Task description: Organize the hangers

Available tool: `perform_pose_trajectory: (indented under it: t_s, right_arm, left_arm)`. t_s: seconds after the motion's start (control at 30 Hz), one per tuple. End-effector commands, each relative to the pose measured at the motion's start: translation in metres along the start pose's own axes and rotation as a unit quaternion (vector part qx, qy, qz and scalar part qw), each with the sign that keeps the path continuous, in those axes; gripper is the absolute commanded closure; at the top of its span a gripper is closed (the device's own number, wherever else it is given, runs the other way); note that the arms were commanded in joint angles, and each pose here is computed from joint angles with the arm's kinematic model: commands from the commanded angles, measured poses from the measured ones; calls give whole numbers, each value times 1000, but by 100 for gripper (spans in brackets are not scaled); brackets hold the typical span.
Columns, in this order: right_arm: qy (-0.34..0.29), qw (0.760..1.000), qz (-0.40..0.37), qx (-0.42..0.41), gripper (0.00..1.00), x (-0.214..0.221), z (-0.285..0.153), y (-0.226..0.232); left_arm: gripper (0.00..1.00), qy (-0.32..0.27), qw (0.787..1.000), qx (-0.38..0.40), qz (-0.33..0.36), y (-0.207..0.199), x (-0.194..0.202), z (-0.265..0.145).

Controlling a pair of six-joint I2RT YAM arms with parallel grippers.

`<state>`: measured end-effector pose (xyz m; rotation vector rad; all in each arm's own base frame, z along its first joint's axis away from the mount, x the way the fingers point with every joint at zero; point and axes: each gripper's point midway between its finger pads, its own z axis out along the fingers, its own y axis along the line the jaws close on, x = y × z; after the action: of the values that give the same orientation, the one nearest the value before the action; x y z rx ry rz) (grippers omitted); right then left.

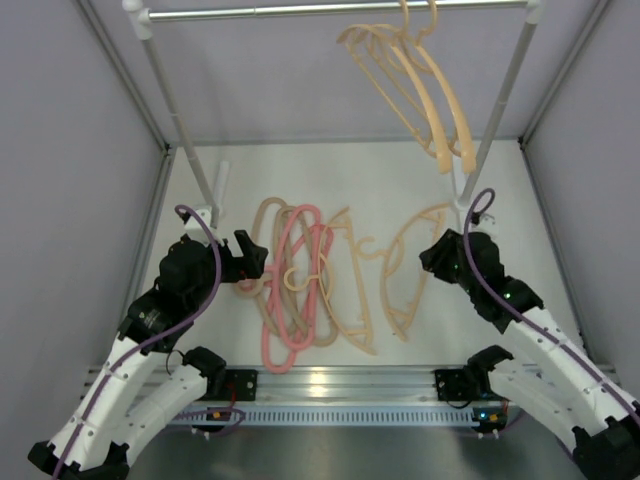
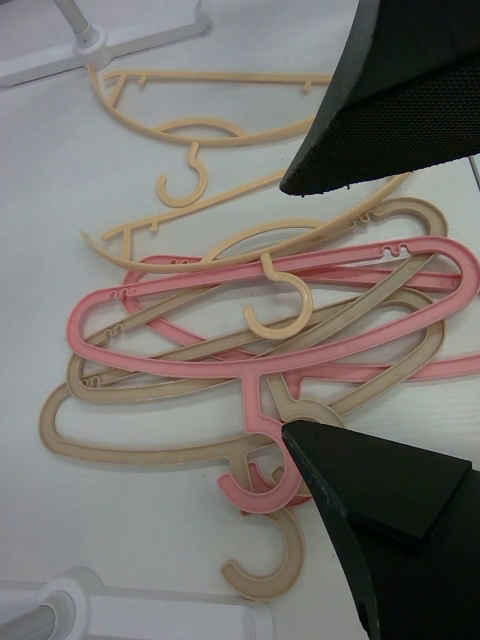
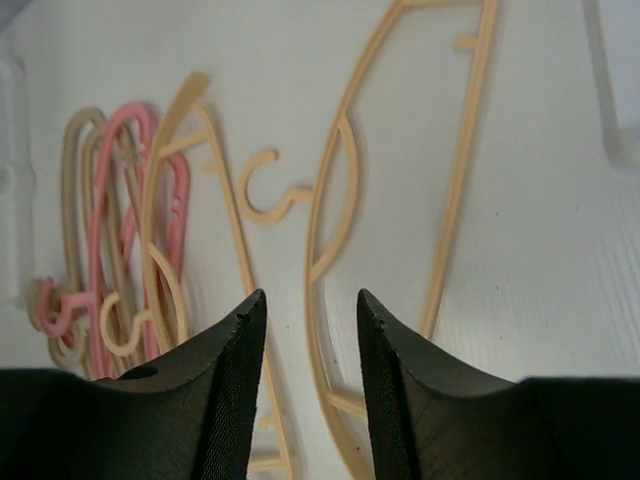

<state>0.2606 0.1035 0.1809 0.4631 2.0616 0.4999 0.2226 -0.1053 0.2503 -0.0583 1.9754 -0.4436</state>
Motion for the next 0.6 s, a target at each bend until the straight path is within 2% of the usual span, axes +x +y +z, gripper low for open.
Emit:
perform_pose_trajectory:
  t_s: [0.0, 0.3, 0.57]
  right_arm:
    - [1, 1000, -6, 6, 61, 25, 3, 6]
    - [68, 995, -72, 28, 62, 115, 27, 19]
    - [90, 990, -105, 38, 62, 146, 47, 23]
  left_arm:
    - [2, 1, 1000, 4, 2, 0, 2, 0]
    - [2, 0, 1000, 0, 0, 1, 2, 0]
    - [2, 2, 1000, 0, 1, 1, 3, 1]
